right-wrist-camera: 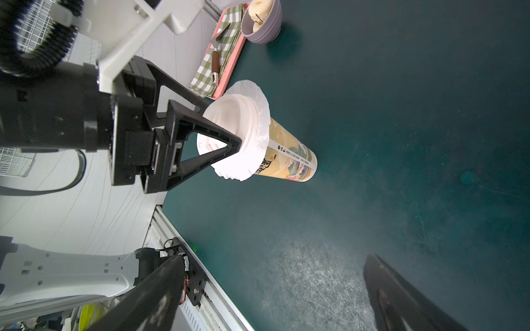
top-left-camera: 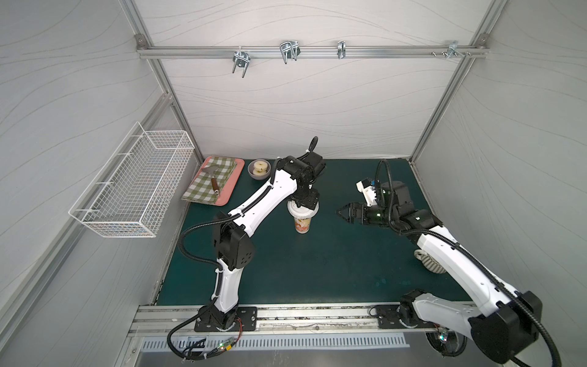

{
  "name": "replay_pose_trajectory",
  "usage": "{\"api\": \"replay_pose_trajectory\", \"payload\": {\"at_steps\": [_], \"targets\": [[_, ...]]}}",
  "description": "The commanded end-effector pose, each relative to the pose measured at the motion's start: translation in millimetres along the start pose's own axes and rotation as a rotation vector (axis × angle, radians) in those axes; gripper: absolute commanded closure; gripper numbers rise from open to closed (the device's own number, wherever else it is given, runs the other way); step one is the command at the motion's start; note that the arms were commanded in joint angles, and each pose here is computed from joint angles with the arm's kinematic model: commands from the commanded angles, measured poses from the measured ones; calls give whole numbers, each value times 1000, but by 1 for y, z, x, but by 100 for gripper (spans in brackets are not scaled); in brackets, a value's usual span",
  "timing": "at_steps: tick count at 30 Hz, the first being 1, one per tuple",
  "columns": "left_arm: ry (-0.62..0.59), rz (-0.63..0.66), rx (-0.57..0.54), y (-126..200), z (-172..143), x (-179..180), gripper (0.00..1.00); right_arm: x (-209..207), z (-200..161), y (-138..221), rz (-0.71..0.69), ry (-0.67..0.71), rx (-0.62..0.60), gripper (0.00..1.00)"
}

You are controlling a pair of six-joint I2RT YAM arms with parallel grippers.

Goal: Put the leak-proof paper on the milk tea cups
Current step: Place the cup lid on the cup.

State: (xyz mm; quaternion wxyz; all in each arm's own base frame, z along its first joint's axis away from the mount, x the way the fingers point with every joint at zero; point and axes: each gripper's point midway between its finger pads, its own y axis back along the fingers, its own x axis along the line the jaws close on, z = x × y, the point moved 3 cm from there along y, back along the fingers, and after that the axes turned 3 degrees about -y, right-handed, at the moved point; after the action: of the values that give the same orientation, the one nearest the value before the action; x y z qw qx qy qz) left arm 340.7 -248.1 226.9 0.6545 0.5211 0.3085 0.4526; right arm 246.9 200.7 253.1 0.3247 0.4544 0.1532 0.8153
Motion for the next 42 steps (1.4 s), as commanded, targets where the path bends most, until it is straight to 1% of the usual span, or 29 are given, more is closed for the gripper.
{"api": "replay_pose_trajectory", "payload": {"at_steps": [1, 15, 28, 42], "targets": [[-7, -2, 18, -5, -1, 1, 21, 3, 5, 2, 15, 18, -11, 1], [0, -9, -45, 24, 8, 3, 21, 4, 5, 1, 20, 17, -10, 1], [-20, 0, -12, 6, 12, 0, 21, 3, 4, 0, 19, 14, -8, 1], [-17, -2, 22, -1, 8, 1, 21, 2, 4, -1, 19, 11, -6, 1]]}}
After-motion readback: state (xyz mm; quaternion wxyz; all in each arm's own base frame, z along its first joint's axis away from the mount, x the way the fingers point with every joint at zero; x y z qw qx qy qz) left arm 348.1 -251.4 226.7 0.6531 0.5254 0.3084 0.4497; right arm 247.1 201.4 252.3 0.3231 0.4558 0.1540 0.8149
